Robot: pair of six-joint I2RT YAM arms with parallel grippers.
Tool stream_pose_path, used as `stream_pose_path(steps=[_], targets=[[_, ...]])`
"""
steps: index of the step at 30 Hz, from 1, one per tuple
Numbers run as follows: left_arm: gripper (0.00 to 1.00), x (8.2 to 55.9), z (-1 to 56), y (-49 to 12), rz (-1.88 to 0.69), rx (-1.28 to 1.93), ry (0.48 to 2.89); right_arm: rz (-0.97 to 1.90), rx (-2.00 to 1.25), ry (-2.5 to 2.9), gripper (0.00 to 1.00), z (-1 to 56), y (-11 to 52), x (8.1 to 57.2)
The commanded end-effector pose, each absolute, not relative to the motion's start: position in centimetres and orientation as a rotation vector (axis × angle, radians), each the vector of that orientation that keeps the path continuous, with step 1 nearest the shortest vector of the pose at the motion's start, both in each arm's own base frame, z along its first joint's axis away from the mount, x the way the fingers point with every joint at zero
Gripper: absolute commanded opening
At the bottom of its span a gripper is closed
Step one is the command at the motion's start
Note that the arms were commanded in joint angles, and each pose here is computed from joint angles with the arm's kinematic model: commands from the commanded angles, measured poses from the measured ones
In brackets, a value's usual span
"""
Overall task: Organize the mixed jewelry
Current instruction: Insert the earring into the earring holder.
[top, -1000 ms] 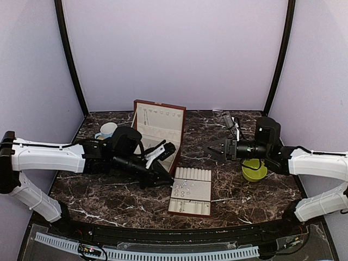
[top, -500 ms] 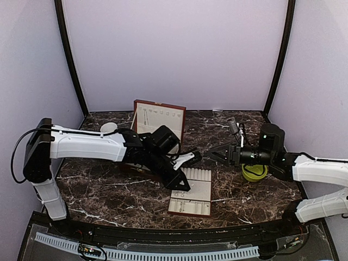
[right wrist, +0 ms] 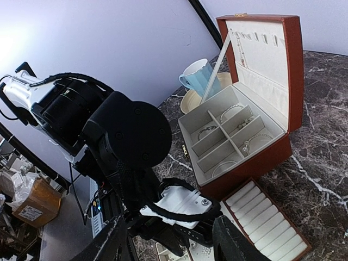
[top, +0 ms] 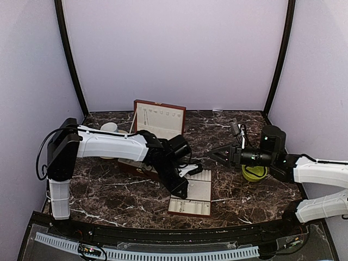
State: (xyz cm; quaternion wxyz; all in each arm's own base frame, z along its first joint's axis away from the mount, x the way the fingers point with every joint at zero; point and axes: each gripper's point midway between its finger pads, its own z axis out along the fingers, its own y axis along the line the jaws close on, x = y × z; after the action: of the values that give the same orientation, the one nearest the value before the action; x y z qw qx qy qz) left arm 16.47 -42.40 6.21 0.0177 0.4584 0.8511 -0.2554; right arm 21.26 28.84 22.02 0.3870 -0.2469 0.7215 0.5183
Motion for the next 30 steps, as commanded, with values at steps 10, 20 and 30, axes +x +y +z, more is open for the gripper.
stream_pose_path(steps=[10,20,30], targets=[[0.12,17.3,6.9,-42.6,-0.739,1.371,2.665,1.306,-0.624,1.801,0.55,22.3,28.8,21.7],[0.12,17.4,6.6,-42.9,-0.737,1.375,2.666,1.307,-0.617,1.800,0.55,22.3,28.7,21.6],[0.12,17.5,5.9,-43.0,-0.731,1.367,2.684,1.299,-0.603,1.795,0.55,22.5,28.5,21.6]])
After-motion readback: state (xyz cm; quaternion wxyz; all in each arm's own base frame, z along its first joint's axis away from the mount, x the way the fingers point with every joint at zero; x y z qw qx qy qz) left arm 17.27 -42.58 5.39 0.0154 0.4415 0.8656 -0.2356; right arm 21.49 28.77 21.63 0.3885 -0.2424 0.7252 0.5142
